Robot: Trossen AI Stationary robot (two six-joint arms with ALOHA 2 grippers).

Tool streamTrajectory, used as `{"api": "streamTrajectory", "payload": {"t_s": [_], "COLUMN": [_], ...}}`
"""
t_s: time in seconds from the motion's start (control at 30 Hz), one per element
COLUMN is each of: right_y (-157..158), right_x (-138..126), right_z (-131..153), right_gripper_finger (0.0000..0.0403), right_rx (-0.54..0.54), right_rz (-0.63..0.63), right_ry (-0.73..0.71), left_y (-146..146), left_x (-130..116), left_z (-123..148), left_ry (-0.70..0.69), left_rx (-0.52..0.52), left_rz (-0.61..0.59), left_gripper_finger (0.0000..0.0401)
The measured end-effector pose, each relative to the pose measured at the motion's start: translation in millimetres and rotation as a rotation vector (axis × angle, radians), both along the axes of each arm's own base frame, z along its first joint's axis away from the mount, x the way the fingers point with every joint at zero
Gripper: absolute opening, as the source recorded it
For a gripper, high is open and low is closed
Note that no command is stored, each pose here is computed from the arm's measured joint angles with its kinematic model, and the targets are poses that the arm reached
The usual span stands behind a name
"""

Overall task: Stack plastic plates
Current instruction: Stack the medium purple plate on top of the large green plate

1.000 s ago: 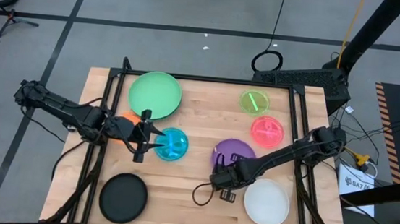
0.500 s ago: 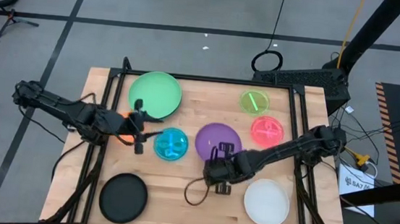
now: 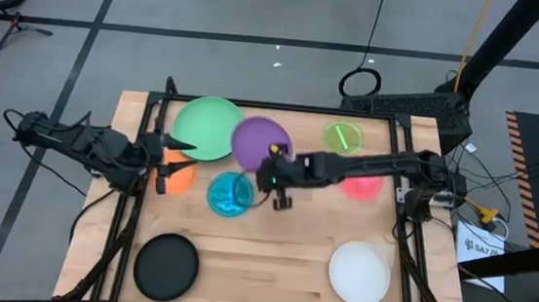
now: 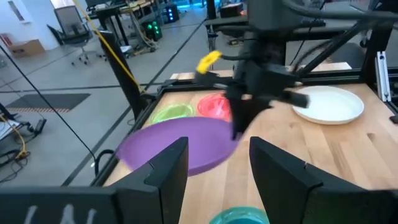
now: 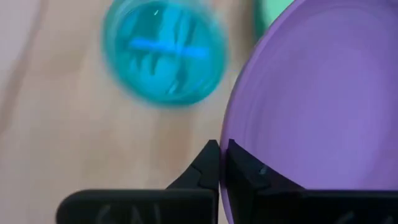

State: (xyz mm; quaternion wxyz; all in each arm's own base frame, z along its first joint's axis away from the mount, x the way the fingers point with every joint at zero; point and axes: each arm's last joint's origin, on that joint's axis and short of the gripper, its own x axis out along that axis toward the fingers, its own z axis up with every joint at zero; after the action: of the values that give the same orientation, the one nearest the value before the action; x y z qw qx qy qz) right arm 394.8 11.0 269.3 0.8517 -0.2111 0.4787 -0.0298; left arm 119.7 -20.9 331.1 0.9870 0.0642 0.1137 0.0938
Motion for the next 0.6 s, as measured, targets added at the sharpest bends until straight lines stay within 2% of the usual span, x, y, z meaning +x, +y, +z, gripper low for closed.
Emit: {"api": "streamTrajectory", "payload": {"t_s": [0.13,0.23,0.47,0.6], "right_y": [-21,-33,-67,-86], "right_x": [15,25,63,85], "right_z": [5,-2,-18,-19], "right_gripper_finger": [0.0003,0.0003,0.0003,0.0003], "right_rx": [-0.097,-0.131,-0.166,-0.109], "right_rz": [0.072,0.123,0.157,0.192], "right_ry": [-0.107,-0.132,-0.013,0.026], "left_y": [1,0,1,1], "left_x": [-2,-2,-1,-1], "left_z": [1,1,2,2], "left_ry": [-0.007,-0.004,-0.012,-0.008], "left_rx": [0.002,0.019,0.056,0.076], "left_rz": [-0.001,-0.005,0.002,0.016], "left_gripper_finger": [0.0177,0.0177,0.0177,0.0177]}}
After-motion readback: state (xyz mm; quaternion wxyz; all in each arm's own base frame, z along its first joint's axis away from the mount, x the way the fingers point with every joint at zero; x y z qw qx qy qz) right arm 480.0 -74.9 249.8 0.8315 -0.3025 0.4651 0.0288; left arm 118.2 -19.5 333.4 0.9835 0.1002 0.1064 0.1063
